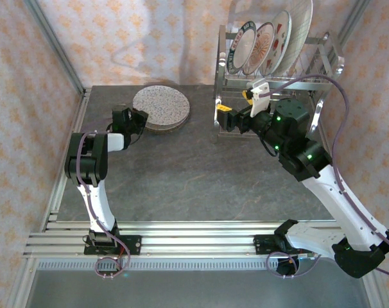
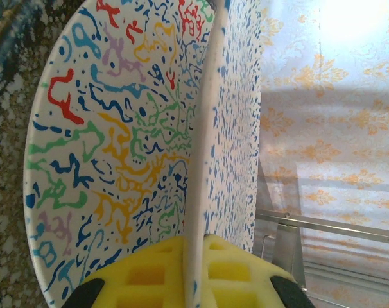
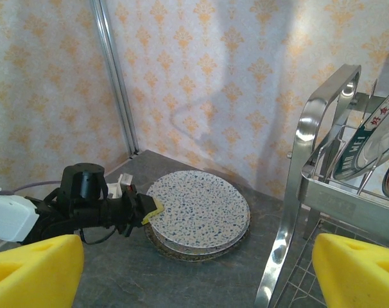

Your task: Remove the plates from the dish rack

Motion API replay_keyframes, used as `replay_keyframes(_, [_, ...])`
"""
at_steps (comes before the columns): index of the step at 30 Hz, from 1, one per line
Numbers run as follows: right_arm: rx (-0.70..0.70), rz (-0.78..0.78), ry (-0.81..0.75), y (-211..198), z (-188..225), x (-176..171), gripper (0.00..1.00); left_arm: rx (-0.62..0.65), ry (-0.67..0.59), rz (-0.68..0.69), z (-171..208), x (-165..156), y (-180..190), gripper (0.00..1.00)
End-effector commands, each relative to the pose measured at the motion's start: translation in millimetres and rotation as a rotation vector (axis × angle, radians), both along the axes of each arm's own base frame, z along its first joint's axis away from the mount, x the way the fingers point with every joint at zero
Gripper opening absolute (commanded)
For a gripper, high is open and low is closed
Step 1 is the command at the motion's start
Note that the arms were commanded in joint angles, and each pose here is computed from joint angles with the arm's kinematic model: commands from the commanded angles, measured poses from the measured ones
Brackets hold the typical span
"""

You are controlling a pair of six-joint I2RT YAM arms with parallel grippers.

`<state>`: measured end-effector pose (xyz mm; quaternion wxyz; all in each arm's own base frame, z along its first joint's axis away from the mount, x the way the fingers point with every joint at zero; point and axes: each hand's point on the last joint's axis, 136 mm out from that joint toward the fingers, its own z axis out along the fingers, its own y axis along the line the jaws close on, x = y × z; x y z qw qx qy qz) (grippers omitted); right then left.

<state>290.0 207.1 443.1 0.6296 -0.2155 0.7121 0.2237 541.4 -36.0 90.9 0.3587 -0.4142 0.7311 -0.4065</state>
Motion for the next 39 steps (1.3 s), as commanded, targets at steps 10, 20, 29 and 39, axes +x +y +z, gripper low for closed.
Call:
replay_keyframes(10, [0.044, -0.019, -0.023, -8, 22, -7, 0.92, 0.014, -0.056, -0.03, 12, 13, 1, 0.0])
replay_keyframes(20, [0.054, -0.02, -0.017, -8, 22, -8, 0.92, 0.03, -0.028, -0.042, 10, 9, 1, 0.25])
replay_keyframes(29, [0.063, -0.022, -0.012, -9, 22, -9, 0.92, 0.051, 0.013, -0.072, 13, 7, 1, 0.36])
replay_keyframes(39, [0.085, -0.019, -0.007, -9, 26, -11, 0.92, 0.1, 0.129, -0.086, 6, 0, 6, 0.42])
